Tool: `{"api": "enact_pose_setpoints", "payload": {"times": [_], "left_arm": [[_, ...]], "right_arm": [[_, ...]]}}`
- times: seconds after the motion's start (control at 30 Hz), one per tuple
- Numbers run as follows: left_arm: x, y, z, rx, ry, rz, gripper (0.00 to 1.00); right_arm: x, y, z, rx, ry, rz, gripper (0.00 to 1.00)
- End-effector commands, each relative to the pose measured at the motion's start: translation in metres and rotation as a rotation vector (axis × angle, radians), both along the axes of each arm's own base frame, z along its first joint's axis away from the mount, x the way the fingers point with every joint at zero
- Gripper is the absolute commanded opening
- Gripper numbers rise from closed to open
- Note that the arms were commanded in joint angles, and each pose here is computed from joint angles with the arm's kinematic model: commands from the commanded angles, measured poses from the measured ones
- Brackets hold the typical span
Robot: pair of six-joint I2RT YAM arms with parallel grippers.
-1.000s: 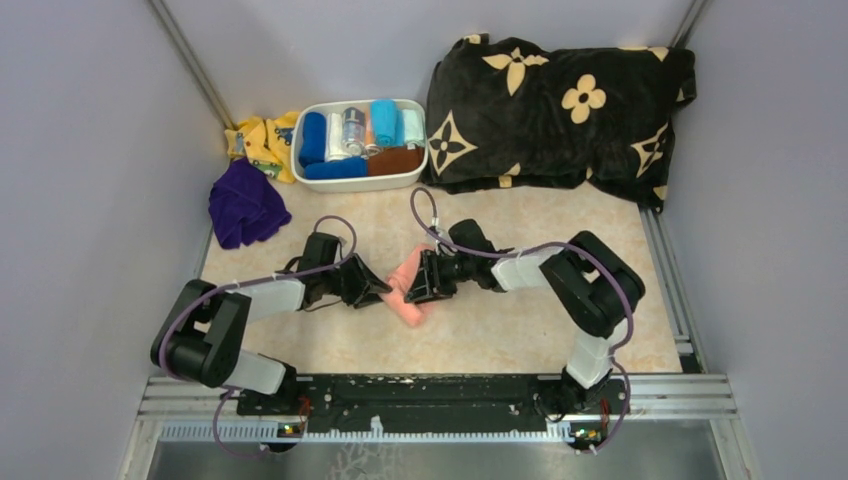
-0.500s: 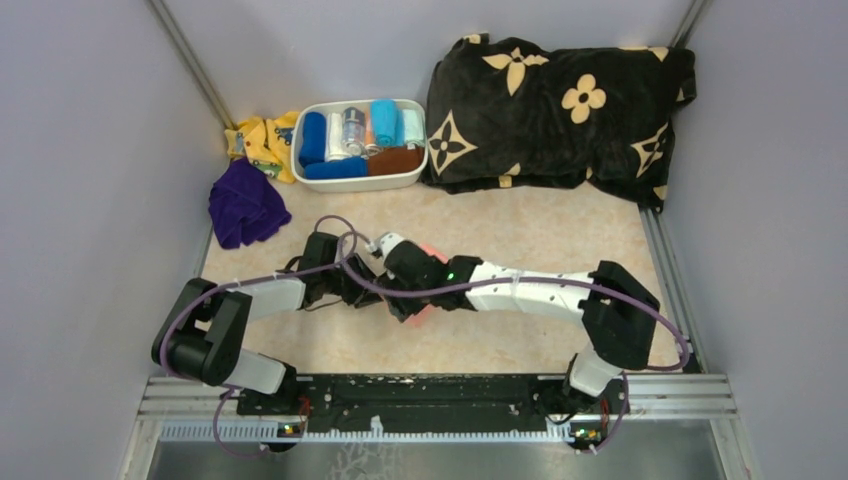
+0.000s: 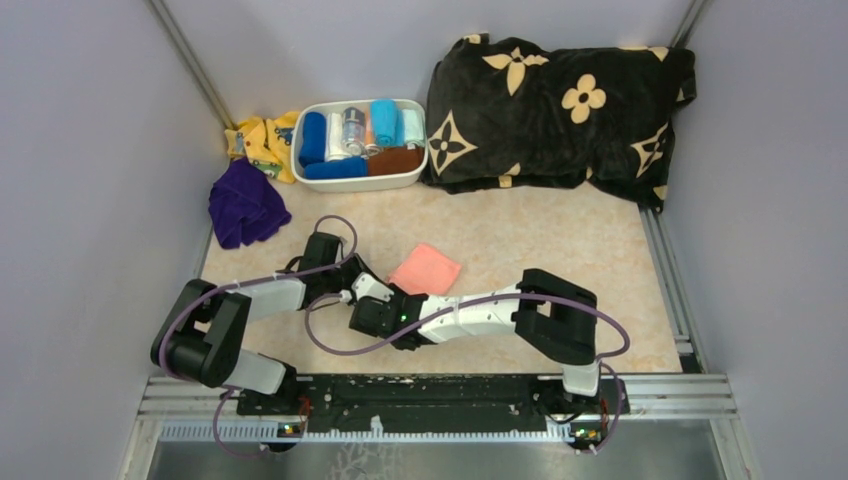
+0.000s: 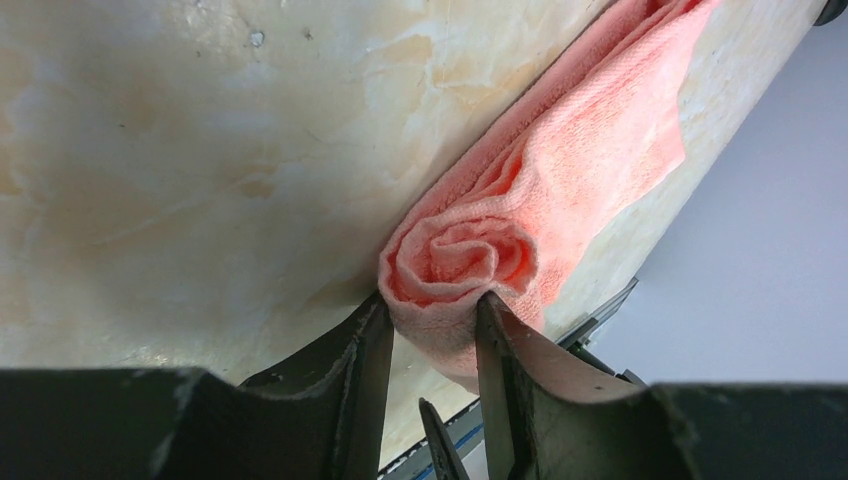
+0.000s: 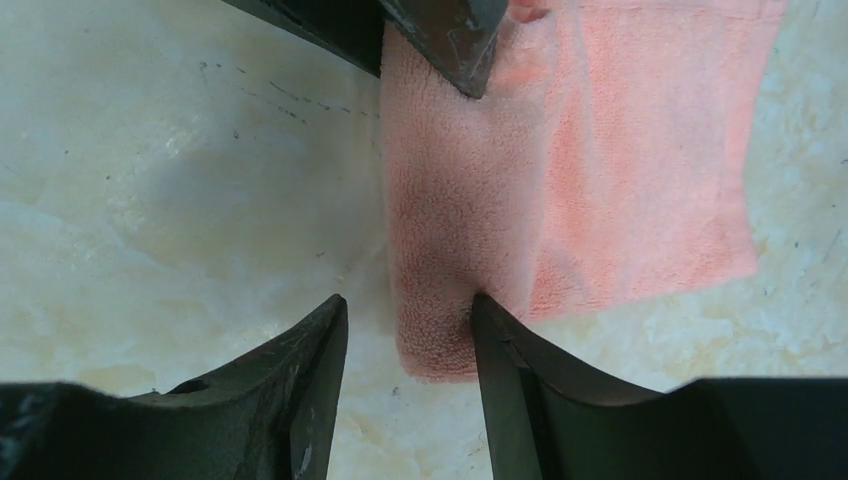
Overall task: Roll the towels
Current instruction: Roll the towel at the center of the board.
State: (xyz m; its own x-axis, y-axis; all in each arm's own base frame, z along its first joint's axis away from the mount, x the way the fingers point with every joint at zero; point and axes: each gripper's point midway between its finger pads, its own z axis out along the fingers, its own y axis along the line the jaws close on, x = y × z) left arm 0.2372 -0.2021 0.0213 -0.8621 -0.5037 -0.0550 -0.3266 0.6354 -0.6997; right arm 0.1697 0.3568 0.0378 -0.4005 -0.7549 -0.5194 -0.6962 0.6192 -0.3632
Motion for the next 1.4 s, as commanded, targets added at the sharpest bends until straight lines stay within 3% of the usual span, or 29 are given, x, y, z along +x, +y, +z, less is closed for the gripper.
{"api": "enact_pose_setpoints", "payload": {"times": [0.0, 0.2, 0.6, 0.7, 0.83, 0.93, 1.13, 1.37], "left_arm": [[-0.022, 0.028, -0.036, 0.164, 0.1, 0.038, 0.42], [-0.022, 0.028, -0.035, 0.163, 0.099, 0.041, 0.42], [-0.024, 0.028, -0.036, 0.159, 0.111, 0.051, 0.43], [-0.025, 0.029, -0.036, 0.159, 0.113, 0.054, 0.43], [-0.025, 0.028, -0.035, 0.157, 0.113, 0.055, 0.43], [-0.024, 0.029, -0.032, 0.156, 0.104, 0.062, 0.45], [-0.019, 0.035, -0.015, 0.143, 0.071, 0.101, 0.62], [-0.017, 0.048, 0.013, 0.134, 0.0, 0.154, 0.72]], "right_arm": [[0.009, 0.007, 0.031, 0.003, -0.096, 0.005, 0.49], [0.009, 0.006, 0.048, 0.026, -0.118, 0.018, 0.5], [-0.001, 0.0, -0.009, -0.093, -0.036, 0.049, 0.5], [-0.004, 0.001, -0.021, -0.107, -0.013, 0.068, 0.47], [-0.008, 0.006, -0.022, -0.084, 0.01, 0.103, 0.36], [-0.016, 0.017, -0.02, -0.004, 0.088, 0.166, 0.26], [-0.033, 0.026, -0.021, 0.223, 0.414, 0.256, 0.01], [-0.031, 0.032, -0.003, 0.562, 0.744, 0.272, 0.0]]}}
